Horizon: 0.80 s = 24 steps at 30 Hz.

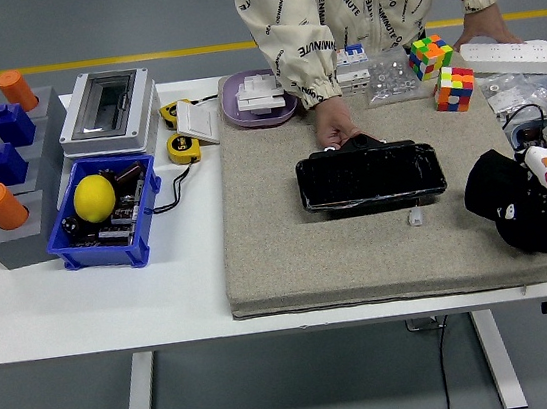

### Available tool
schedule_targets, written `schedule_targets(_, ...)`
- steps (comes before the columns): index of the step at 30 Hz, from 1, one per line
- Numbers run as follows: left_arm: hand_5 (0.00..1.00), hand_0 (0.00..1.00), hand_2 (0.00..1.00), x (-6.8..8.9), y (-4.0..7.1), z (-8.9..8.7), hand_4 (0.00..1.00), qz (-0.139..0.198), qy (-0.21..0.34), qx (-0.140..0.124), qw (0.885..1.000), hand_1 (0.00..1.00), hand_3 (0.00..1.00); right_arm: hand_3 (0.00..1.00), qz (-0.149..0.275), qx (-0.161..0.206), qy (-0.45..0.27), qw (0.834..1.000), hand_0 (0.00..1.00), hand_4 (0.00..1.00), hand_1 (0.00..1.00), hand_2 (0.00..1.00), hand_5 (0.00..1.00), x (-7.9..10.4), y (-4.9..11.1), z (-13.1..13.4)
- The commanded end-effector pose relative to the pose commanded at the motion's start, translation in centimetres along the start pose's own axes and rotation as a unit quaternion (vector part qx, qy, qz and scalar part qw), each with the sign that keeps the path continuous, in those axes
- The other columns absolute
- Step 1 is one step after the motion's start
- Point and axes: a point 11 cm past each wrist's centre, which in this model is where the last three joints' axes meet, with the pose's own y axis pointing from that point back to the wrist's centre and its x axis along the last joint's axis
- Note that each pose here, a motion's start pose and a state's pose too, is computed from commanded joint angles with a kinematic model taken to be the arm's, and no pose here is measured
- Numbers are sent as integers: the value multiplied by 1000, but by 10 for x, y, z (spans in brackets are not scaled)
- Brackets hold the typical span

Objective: Pick the rag up,wipe the panel,place it on the desk

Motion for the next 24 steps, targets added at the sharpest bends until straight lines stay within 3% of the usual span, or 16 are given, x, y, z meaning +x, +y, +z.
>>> schedule_targets(3, 447, 652, 696, 1, 0, 0, 680, 1, -1, 0, 1000, 662, 580, 524, -3, -10, -9, 1000, 350, 884, 445, 503, 182, -2, -1, 2)
schedule_targets(11, 447, 651, 696, 1, 0, 0, 680, 1, -3, 0, 1000, 663, 580, 523, -17, -80, -80, 993, 348, 885, 445, 503, 182, -6, -11, 21)
schedule_targets(24, 448, 652, 695, 4, 0, -2, 680, 3, -2, 2, 1000, 663, 580, 524, -2, -110, -106, 988, 348, 886, 443, 501, 181, 3, -26, 30)
